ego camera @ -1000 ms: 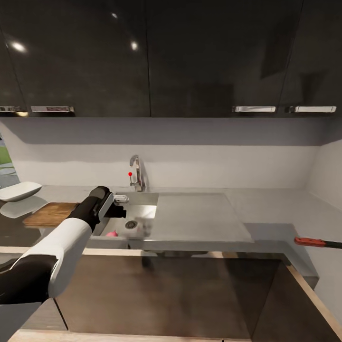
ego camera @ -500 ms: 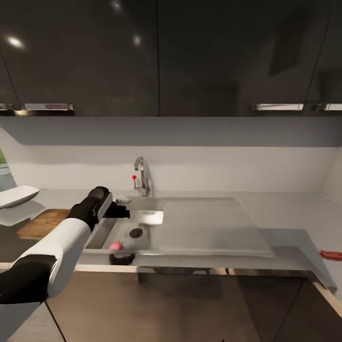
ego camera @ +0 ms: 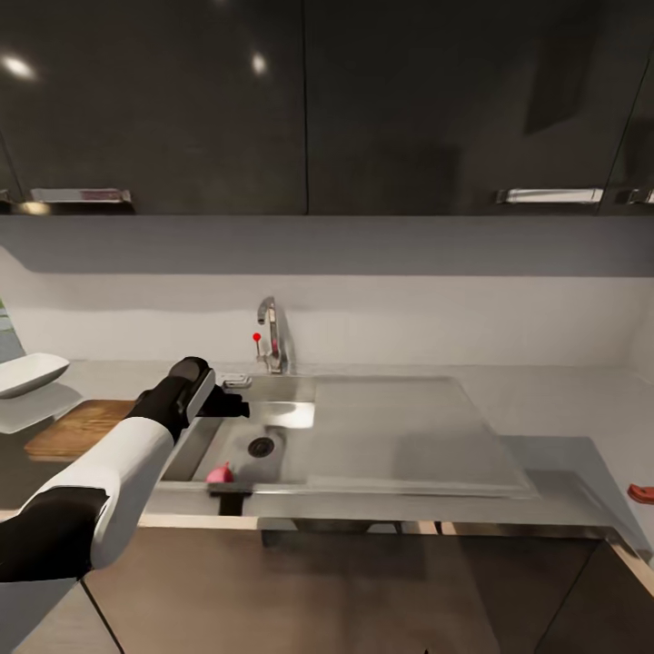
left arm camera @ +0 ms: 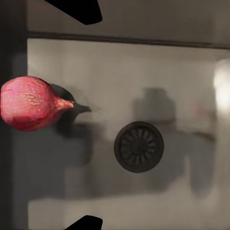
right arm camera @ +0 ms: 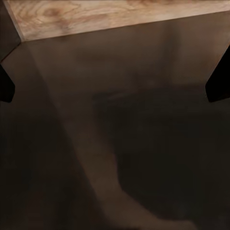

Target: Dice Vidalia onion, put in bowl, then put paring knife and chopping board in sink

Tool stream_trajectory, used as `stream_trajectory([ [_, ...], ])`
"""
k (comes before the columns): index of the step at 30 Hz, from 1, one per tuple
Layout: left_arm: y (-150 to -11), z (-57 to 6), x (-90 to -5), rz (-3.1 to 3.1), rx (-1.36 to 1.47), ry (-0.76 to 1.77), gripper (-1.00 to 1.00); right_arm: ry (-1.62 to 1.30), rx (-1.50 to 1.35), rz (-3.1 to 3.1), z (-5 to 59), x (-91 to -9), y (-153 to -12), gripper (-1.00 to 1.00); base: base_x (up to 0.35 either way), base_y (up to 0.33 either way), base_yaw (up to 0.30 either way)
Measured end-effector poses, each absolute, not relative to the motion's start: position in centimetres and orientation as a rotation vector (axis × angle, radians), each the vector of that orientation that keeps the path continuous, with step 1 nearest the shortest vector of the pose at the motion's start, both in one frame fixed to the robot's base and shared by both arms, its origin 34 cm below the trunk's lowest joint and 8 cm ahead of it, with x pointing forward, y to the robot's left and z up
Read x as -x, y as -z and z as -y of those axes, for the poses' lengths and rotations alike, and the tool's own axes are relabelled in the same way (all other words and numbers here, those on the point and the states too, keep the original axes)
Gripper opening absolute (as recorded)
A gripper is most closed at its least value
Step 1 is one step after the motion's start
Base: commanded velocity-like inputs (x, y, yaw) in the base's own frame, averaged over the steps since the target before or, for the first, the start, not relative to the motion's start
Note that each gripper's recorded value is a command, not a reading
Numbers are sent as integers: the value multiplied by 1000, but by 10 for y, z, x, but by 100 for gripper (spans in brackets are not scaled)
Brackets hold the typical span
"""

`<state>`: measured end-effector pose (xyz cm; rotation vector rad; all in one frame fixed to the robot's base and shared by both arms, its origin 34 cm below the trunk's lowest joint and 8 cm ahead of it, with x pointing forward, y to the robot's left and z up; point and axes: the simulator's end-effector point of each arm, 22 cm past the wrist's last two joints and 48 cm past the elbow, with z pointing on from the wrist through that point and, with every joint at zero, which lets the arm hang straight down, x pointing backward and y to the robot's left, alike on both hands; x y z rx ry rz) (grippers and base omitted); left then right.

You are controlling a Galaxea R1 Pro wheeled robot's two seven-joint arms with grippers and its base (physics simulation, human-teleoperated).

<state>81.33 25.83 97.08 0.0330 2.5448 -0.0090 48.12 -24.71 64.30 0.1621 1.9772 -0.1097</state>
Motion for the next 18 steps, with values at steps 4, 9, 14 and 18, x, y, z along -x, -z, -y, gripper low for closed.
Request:
stream_trajectory([
  [4, -967, -256, -814, -2551, -38, 10, 100, 110, -162, -1983, 247, -480, -641, 100, 46, 0, 0],
  [9, -962, -249, -814, -2557, -55, 11, 100, 111, -162, -1989, 247, -479, -639, 100, 4, 0, 0],
  [14, -960, -242, -815, -2560, -84, -2, 100, 111, -162, -1992, 247, -478, -638, 100, 0, 0, 0],
  [18, -959, -240, -815, -2561, -91, -5, 100, 111, -162, -1992, 247, -478, -638, 100, 0, 0, 0],
])
